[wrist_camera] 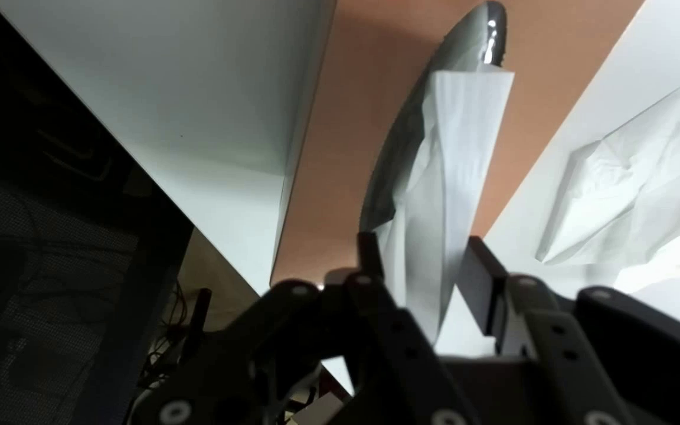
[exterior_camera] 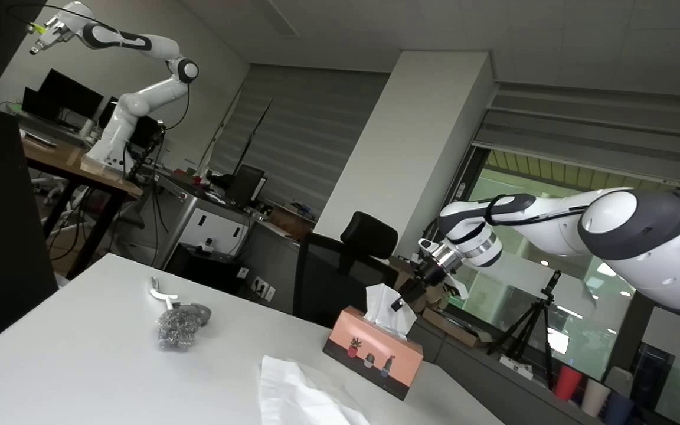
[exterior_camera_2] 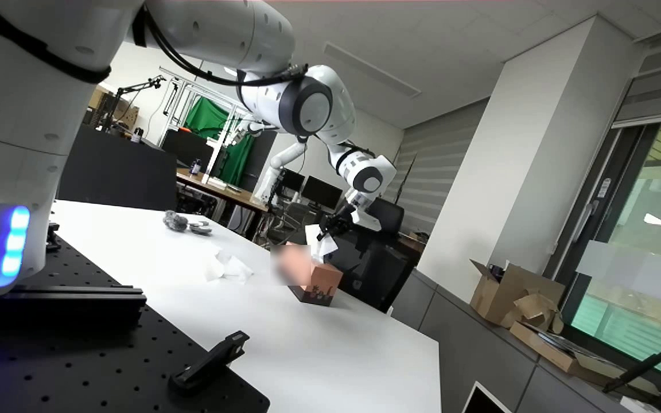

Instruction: Remove a wipe from the wipe holder and place it on the table

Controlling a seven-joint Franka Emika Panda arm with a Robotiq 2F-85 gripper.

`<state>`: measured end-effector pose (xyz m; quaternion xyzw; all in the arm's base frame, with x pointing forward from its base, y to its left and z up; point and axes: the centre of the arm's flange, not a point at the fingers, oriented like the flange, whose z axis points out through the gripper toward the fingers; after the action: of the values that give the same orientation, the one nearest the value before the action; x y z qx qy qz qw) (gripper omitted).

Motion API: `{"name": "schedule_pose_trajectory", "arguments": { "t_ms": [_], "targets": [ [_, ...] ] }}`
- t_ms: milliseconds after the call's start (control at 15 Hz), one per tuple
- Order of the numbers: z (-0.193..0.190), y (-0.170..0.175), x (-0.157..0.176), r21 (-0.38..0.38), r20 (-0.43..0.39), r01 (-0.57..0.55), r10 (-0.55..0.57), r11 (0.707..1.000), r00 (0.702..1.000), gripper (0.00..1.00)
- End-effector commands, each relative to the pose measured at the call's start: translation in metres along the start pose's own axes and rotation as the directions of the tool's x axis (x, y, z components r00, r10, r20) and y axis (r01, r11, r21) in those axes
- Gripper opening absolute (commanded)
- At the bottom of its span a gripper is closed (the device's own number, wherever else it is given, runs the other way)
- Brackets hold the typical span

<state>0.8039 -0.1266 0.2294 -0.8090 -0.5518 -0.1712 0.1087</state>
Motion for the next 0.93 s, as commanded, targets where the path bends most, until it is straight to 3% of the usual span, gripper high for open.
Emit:
{"name": "schedule_pose_trajectory", "arguments": {
  "t_ms": [0,133,533,867],
  "targets": [
    [-0.005,0.046,0.011,0.006,0.01,-0.018,0.018,1.0,1.0,0.11],
    [-0.01,0.046,0.014,0.006,0.013,-0.019,0.018,1.0,1.0,0.01],
    [-0.047,0.042,0.039,-0.034,0.02,-0.016,0.016,0.999,1.0,0.0],
    [-0.102,0.024,0.084,-0.09,0.014,0.05,-0.049,0.995,0.999,0.0]
  ]
}}
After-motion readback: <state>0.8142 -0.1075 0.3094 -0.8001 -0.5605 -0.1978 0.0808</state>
